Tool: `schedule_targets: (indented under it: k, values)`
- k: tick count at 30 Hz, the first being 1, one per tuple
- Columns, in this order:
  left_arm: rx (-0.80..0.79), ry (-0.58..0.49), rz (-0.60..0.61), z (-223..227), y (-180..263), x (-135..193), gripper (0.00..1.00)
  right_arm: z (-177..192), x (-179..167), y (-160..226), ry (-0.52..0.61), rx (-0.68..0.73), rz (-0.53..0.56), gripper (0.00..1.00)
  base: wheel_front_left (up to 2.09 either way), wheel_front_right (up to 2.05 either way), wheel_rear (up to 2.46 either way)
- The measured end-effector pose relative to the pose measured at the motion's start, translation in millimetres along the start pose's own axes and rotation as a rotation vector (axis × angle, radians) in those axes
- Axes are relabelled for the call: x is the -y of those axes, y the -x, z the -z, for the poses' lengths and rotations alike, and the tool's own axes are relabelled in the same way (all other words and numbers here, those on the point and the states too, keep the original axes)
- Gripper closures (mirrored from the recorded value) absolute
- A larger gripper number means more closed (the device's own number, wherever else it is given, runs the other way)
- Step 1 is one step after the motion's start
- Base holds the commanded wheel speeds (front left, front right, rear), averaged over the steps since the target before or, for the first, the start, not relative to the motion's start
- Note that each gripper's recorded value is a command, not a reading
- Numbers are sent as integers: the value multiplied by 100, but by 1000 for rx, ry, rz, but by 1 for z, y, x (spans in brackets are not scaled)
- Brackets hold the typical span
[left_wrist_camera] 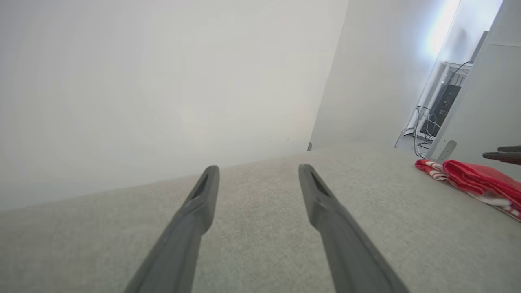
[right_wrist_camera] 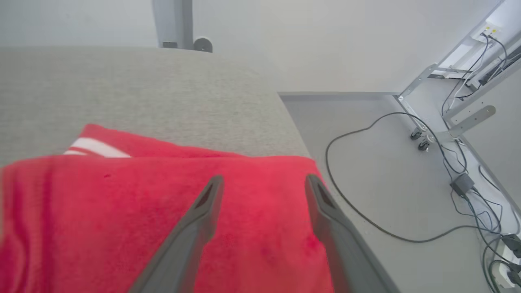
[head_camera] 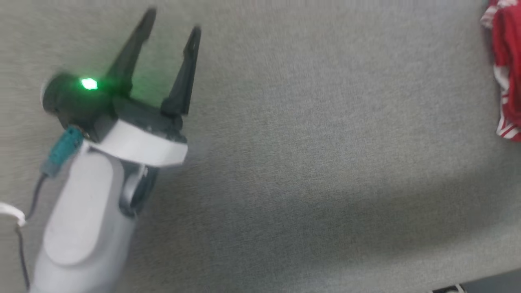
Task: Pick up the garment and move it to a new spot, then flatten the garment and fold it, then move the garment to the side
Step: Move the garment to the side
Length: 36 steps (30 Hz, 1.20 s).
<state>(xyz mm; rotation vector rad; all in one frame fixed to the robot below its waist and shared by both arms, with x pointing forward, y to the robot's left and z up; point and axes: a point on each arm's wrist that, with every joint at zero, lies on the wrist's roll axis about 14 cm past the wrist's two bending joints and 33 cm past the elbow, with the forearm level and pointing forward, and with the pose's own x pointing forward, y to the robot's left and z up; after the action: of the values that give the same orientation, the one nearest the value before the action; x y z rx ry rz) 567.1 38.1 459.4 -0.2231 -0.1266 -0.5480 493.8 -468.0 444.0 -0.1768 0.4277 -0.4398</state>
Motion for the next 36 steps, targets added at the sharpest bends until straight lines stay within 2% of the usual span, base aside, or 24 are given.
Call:
schedule_targets:
  k: [6,15,21,27,36]
  values:
    - [-37,24,-121,-17,46,-6,0,-11,-60,28,-17,100,-176,0,0,0,0]
    - [-62,-4,-324,-45,126,-31,0,-3,-158,78,-84,168,-421,0,0,0,0]
    - [-81,-22,-463,-59,192,-41,0,-14,-199,122,-143,255,-549,0,0,0,0]
    - [-51,-39,-543,-78,235,-43,0,-37,-211,157,-178,356,-617,0,0,0,0]
    - [-4,-53,-582,-98,270,-35,0,-50,-201,198,-211,455,-637,0,0,0,0]
